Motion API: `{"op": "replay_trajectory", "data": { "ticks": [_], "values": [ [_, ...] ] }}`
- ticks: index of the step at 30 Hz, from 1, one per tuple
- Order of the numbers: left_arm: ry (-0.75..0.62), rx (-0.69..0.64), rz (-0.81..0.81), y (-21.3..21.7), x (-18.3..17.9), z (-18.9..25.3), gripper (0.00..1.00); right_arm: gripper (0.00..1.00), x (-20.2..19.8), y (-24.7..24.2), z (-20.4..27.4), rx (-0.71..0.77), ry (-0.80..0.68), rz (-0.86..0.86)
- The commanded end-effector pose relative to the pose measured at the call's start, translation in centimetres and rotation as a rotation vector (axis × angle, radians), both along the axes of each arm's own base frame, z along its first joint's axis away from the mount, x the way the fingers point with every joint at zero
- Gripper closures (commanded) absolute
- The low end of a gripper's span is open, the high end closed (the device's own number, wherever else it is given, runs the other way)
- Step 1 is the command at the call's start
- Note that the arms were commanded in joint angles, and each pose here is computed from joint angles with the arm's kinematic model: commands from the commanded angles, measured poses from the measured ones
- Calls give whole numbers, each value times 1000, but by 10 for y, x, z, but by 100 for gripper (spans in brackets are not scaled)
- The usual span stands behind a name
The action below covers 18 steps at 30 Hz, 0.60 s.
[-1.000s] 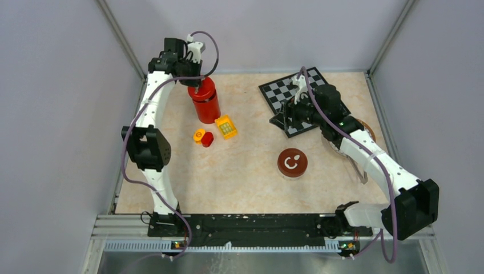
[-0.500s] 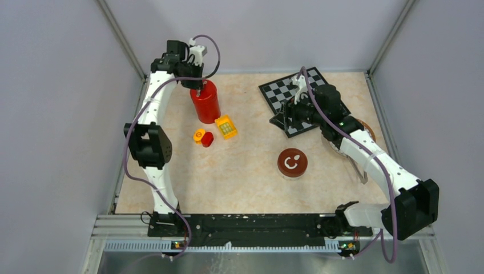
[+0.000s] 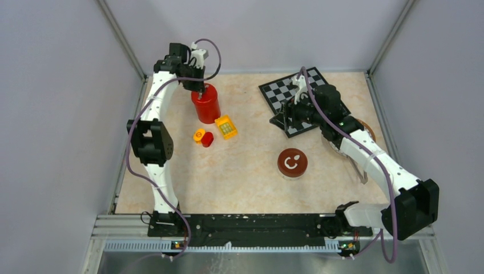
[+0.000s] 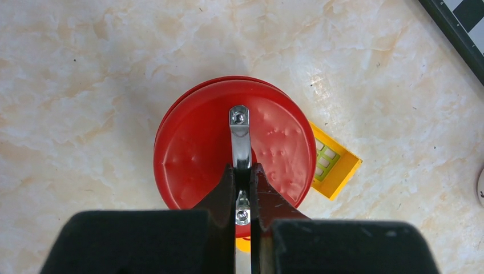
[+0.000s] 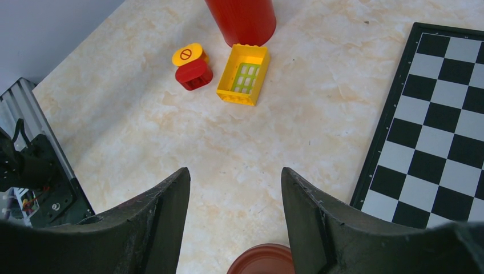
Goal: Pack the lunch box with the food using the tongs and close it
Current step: Close the box lid on the packing box, then move the packing box to the center of the board.
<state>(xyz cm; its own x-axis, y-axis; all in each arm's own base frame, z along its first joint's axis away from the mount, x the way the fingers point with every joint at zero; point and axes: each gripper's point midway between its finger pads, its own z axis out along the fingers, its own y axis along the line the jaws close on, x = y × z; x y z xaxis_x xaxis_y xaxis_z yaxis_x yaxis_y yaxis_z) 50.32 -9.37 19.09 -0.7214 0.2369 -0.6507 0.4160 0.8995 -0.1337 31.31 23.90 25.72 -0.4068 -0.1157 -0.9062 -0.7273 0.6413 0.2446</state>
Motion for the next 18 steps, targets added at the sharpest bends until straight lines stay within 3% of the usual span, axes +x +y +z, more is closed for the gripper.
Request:
{"op": "replay_trajectory", "data": {
  "ticks": [1,18],
  "values": [
    [37,-33,-28,-6,3,-20,98,41,4,-1,16,15,-44,-2],
    [20,-209,-210,-93,-4,-2,95,42,5,-4,16,7,-45,-14]
  ]
}}
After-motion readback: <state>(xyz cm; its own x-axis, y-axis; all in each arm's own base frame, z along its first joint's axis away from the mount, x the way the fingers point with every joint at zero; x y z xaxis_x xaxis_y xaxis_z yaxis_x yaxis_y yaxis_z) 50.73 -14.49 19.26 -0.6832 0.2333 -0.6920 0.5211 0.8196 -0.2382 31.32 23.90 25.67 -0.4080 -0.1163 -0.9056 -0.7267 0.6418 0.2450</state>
